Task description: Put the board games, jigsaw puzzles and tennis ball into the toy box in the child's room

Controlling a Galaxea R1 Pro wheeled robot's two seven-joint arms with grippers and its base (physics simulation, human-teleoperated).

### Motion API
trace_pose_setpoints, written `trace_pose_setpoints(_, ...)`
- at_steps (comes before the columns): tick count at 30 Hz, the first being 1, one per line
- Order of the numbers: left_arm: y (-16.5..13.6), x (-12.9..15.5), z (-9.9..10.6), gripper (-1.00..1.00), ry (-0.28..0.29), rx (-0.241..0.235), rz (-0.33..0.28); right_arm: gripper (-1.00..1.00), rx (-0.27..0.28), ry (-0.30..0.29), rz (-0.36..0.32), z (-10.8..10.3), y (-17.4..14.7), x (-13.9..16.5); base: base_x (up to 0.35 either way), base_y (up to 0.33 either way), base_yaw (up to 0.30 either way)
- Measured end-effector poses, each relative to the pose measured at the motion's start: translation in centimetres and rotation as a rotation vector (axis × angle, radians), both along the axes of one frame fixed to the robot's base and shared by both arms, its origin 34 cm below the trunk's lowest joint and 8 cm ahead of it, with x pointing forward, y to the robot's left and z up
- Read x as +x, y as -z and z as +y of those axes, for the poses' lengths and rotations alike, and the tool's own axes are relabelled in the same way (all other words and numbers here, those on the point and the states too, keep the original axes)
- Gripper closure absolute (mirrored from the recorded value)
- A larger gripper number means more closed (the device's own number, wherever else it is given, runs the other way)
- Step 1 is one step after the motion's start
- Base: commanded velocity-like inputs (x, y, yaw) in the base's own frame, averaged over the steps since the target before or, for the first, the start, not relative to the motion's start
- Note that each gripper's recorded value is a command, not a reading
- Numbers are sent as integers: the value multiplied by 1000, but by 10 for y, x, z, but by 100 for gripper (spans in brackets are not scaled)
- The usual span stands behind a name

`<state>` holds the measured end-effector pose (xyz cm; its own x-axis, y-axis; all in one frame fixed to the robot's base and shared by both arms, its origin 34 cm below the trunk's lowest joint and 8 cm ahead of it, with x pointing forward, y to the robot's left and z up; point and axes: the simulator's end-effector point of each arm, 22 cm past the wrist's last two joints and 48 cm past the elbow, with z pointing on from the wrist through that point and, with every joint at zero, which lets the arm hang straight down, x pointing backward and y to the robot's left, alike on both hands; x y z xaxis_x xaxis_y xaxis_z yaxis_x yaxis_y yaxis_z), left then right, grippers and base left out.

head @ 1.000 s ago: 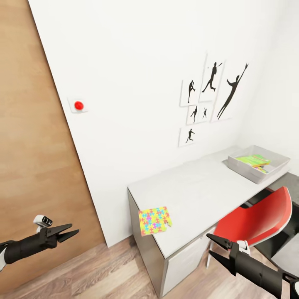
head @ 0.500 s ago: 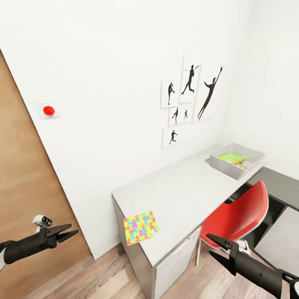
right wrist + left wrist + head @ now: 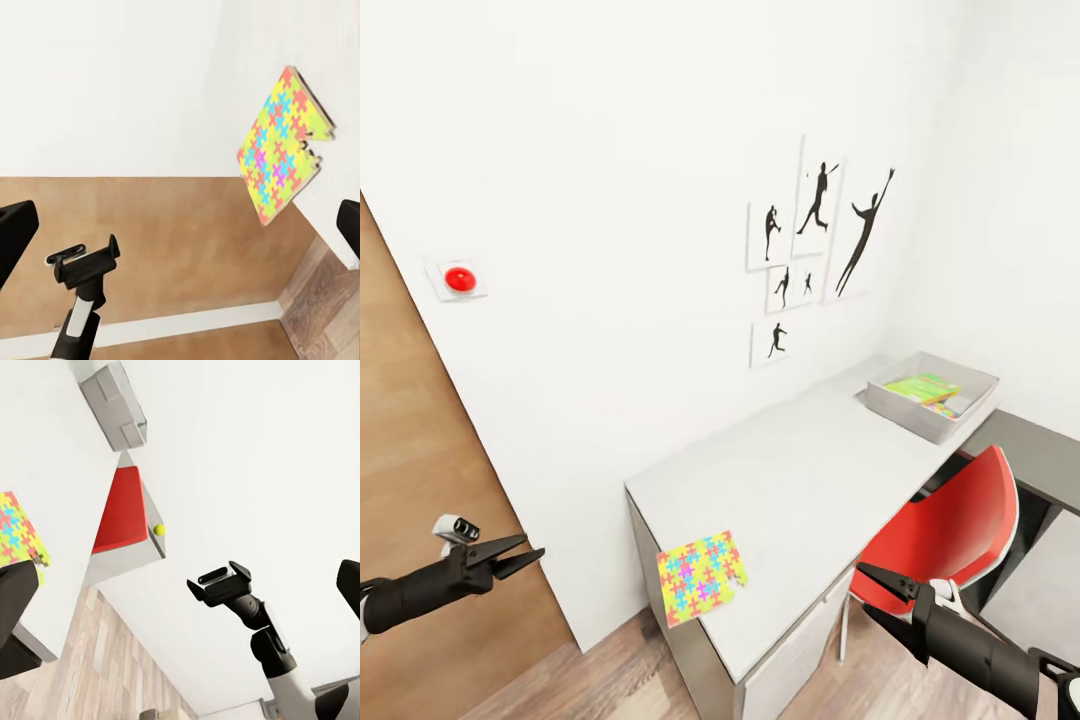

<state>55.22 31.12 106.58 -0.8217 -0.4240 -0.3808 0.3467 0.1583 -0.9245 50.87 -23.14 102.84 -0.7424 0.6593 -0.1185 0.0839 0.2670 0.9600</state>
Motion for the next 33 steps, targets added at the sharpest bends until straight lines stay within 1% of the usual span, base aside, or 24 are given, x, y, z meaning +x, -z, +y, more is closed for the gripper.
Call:
trace_pose_setpoints(9,-1,0,1,-100,-2,-1,-1,-100,0,-1,0,0,0,0,119,3,-1)
trace_pose_setpoints(23,-1,1,1,-100,-3,-2,3,-100,0,-1,0,1,0,0,7,0,0)
trace_pose_setpoints(33,7,5,-1,-100,-4,-3,7,-100,0,-2,0,1,7,4,0,0,0)
